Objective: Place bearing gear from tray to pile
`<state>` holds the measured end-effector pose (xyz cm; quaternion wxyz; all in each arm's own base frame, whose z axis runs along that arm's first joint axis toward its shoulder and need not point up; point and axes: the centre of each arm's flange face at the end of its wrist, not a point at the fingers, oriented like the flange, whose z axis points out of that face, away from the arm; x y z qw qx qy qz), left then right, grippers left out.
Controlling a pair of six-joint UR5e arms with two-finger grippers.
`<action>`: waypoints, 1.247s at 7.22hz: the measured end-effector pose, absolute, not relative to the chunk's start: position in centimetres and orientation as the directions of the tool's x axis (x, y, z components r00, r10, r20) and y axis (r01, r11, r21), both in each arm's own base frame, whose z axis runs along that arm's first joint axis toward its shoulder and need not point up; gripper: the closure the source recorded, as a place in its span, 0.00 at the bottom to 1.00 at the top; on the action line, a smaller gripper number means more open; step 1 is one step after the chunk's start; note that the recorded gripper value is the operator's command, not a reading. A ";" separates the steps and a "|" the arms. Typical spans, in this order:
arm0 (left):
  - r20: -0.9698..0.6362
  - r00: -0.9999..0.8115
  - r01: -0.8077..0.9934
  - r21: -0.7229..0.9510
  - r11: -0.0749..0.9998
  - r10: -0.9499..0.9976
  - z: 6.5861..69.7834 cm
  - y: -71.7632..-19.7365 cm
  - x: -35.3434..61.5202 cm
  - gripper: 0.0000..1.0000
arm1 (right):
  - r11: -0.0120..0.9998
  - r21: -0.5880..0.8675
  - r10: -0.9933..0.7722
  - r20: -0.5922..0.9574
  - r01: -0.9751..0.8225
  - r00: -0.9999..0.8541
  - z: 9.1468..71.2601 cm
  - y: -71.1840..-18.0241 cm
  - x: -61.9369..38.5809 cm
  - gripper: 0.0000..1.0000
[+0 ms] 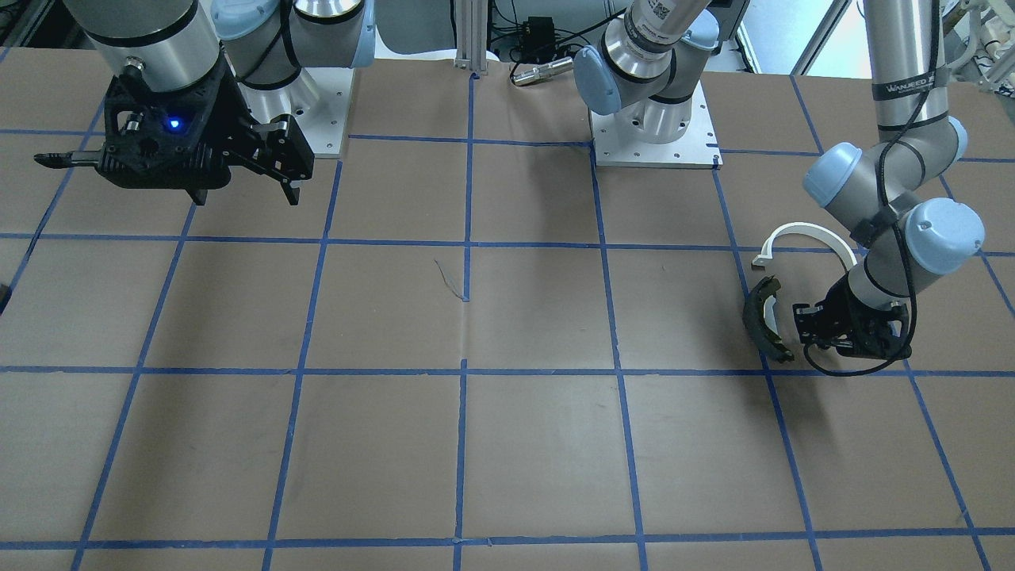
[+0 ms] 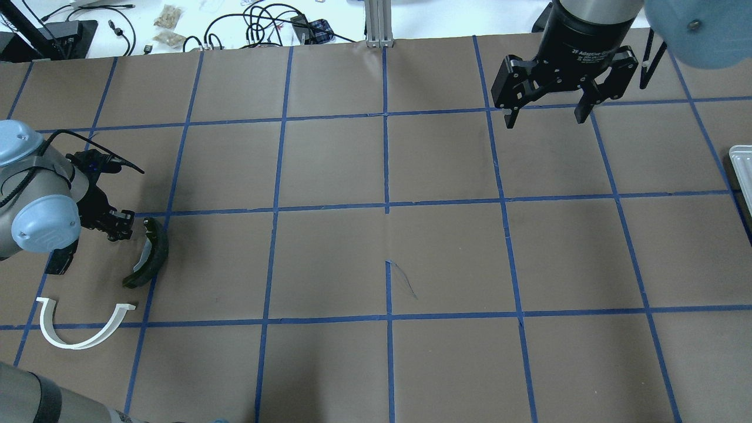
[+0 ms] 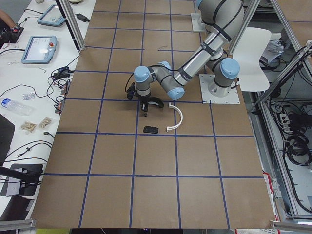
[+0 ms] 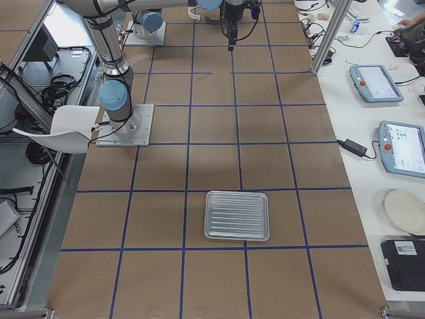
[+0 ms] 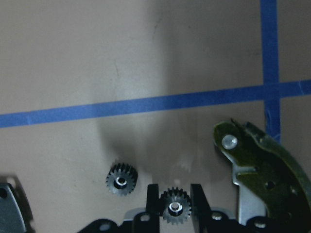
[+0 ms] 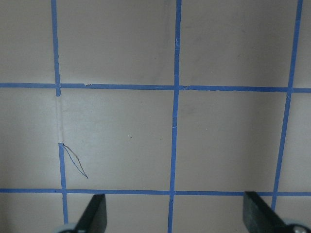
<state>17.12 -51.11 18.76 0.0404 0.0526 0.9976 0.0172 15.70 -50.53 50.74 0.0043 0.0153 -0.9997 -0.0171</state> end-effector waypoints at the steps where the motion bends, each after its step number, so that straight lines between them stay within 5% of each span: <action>1: -0.086 -0.991 0.103 0.027 0.994 0.105 18.8 -51.3 17.2 0.99 | 0.999 0.037 -0.031 0.007 -0.031 -0.999 50.6 -50.5 15.7 0.00; 3: -0.098 -0.990 0.102 0.010 0.995 0.102 19.1 -51.5 17.4 0.01 | 0.999 0.041 -0.032 0.004 -0.032 -0.999 50.4 -50.5 15.7 0.00; 7: -0.108 -0.988 0.114 -0.002 0.993 0.113 20.3 -51.7 17.1 0.00 | 0.998 0.047 -0.031 0.004 -0.030 -1.000 50.1 -50.4 15.7 0.00; 9: -0.088 -0.986 0.143 0.016 0.990 0.144 26.1 -52.6 15.6 0.00 | 0.998 0.047 -0.030 0.004 -0.030 -1.000 50.1 -50.4 15.7 0.00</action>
